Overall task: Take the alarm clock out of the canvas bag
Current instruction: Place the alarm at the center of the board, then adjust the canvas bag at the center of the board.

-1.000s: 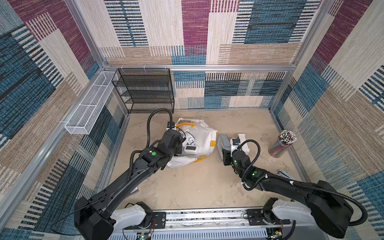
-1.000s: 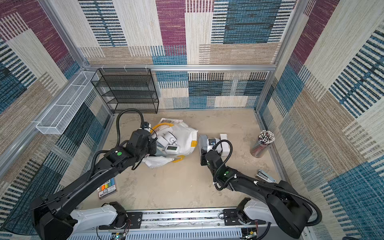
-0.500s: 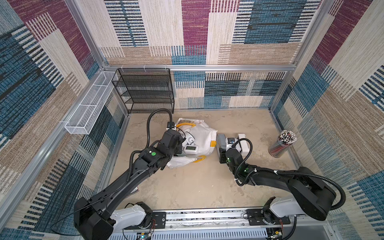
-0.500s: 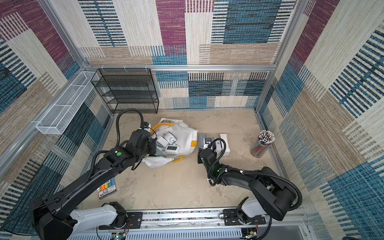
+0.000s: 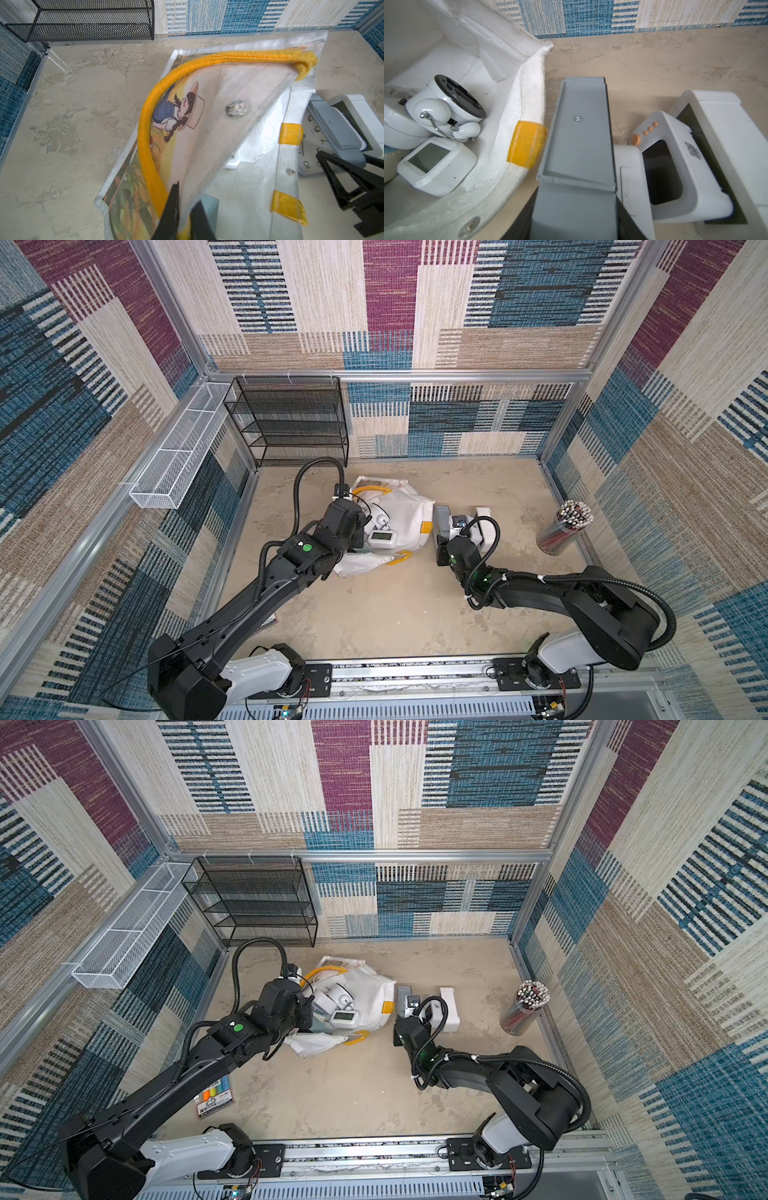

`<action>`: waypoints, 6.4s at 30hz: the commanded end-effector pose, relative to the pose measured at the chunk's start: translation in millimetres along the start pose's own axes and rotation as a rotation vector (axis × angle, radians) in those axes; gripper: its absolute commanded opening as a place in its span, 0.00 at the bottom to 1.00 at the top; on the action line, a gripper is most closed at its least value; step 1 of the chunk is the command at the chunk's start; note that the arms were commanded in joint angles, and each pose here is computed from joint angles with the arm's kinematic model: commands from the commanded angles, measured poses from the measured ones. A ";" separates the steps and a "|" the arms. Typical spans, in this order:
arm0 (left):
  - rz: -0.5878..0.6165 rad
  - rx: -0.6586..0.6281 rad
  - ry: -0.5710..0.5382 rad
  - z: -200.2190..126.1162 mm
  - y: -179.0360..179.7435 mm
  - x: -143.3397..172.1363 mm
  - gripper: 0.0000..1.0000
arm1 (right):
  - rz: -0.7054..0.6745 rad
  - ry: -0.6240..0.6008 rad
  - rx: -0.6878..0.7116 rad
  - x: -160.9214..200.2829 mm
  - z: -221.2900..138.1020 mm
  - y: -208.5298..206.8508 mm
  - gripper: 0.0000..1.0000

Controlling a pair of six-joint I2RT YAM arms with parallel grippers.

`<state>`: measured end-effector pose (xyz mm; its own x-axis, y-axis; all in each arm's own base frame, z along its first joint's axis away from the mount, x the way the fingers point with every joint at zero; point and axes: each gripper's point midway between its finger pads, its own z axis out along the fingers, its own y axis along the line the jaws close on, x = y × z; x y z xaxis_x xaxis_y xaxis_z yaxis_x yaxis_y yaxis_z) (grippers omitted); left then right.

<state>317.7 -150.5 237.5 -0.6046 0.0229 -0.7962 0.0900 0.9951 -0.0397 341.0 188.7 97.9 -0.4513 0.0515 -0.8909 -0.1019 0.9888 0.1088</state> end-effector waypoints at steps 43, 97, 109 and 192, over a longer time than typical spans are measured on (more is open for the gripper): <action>0.010 -0.009 0.005 -0.8 4.6 6.6 0.00 | 0.126 -0.105 -0.229 -66.2 -47.0 47.4 0.73; 0.003 0.029 -0.073 5.2 -11.8 -23.3 0.00 | 0.094 0.218 -0.669 24.9 -65.3 241.0 0.66; 0.028 0.099 -0.092 2.6 -17.7 -13.2 0.00 | 0.039 0.205 -0.685 36.8 -62.7 266.6 0.66; 0.094 0.149 -0.080 -13.4 -9.8 15.6 0.00 | -0.596 0.209 -0.598 55.9 34.6 204.3 0.78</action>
<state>295.1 -157.3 228.2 -0.5403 0.0974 -0.8358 0.2547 0.9656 -0.0521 329.1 407.7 65.4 -0.2944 -0.4965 -0.8166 -0.8008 0.5945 -0.0727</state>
